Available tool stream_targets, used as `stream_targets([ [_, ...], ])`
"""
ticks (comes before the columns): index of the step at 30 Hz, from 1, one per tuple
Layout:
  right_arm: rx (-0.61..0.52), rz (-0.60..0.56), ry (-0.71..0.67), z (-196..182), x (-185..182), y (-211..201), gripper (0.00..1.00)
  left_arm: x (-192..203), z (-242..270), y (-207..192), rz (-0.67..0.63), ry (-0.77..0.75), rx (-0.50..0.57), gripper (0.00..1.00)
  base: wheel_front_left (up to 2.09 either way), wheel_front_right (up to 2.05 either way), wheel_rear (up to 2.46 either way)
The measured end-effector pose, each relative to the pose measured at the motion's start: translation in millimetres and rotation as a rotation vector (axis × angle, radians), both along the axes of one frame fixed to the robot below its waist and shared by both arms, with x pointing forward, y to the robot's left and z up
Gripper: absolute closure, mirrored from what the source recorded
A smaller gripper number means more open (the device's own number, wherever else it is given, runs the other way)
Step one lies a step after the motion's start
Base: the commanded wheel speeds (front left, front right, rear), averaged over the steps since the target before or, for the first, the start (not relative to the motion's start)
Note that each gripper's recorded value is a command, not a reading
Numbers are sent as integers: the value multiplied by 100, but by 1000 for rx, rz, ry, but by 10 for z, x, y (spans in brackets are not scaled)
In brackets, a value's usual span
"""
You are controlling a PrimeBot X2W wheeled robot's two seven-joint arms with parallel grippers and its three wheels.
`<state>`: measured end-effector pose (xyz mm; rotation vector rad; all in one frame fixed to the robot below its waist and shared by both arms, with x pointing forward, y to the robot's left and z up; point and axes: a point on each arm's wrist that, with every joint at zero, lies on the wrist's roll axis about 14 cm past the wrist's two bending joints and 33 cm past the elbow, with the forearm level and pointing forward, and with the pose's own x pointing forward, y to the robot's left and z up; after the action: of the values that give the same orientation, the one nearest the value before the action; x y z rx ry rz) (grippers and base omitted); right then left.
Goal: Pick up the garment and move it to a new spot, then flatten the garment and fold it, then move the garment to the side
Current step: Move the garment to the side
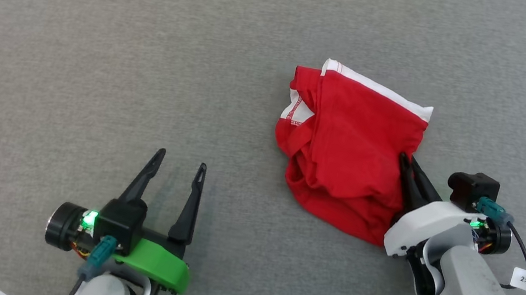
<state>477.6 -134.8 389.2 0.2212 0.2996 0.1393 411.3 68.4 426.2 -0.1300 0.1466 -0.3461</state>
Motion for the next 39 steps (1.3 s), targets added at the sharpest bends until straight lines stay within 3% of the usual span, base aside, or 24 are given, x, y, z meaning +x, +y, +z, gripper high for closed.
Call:
stream_targets([
  [9, -47, -176, -1, 127, -535, -738, 100, -159, 233, -1068, -327, -54, -97, 0, 0, 0, 0],
  [22, -114, -415, -55, 470, -1191, -1589, 100, -533, 383, -1964, -614, -71, -160, 0, 0, 0, 0],
  [32, -330, -378, -120, 900, -725, -1995, 100, -380, 301, -2085, -651, -79, -166, 0, 0, 0, 0],
  [39, -558, -424, -113, 1242, -323, -2724, 100, -49, 194, -1980, -615, -106, -156, 0, 0, 0, 0],
])
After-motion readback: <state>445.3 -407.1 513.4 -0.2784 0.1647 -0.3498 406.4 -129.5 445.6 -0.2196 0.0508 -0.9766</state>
